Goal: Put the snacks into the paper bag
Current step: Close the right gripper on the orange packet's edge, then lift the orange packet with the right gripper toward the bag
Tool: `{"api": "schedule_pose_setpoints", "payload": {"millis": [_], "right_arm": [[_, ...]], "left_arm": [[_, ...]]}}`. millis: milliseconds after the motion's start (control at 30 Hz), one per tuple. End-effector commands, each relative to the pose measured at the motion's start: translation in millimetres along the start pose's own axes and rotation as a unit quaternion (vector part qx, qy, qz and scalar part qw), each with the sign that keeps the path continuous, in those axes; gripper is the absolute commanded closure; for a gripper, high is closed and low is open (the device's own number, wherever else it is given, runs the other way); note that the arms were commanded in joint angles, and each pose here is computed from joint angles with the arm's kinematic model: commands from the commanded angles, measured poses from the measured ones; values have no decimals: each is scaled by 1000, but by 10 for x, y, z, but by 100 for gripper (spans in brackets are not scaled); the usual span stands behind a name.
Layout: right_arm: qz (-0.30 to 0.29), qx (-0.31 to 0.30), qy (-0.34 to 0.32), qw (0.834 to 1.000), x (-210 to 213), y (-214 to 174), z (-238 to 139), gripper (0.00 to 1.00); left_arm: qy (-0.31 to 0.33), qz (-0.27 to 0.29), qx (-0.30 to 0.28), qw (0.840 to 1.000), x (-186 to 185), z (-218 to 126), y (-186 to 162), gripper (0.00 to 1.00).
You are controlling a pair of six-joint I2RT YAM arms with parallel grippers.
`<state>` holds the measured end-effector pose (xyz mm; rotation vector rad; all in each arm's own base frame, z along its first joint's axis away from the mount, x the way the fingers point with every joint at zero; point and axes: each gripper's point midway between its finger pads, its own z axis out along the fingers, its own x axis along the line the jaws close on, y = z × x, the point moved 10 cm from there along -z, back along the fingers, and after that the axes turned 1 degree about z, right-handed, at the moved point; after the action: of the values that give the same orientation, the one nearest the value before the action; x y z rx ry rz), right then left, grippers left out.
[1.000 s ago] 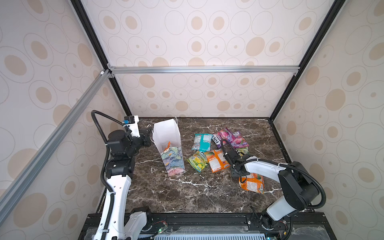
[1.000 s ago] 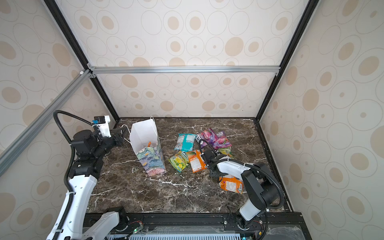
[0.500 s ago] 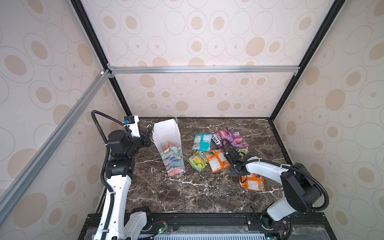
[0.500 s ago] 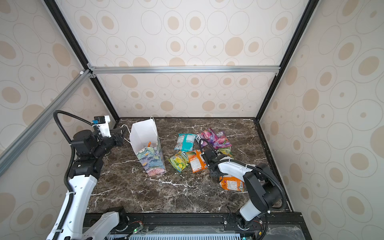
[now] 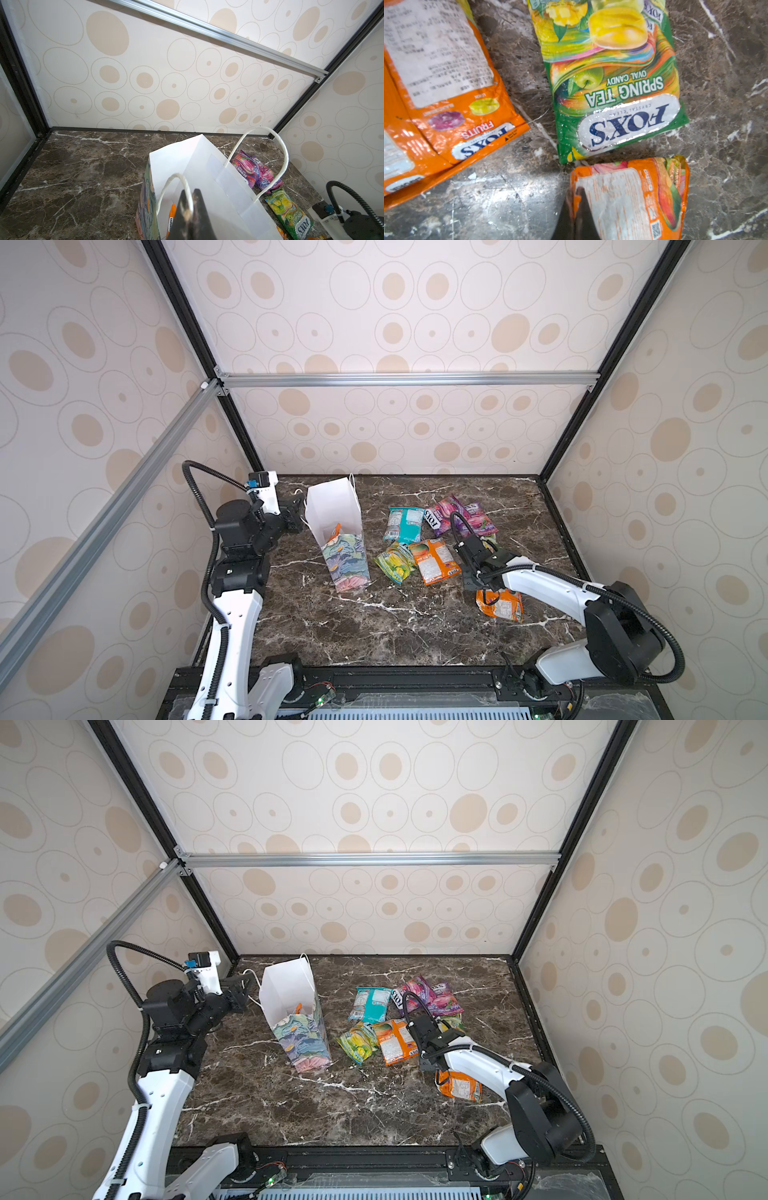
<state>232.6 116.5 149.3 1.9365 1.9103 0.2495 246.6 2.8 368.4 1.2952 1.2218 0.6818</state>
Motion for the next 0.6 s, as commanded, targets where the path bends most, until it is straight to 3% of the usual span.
{"api": "schedule_pose_setpoints", "payload": {"millis": [0,567], "right_arm": [[0,7,3,1000,-51,-56,-38,100],[-8,-37,92,995,-96,-8,-434,100]], "left_arm": [[-8,13,-18,1000,-33,-46,74,100],[-3,14,-17,1000,-24,-43,68,100]]}}
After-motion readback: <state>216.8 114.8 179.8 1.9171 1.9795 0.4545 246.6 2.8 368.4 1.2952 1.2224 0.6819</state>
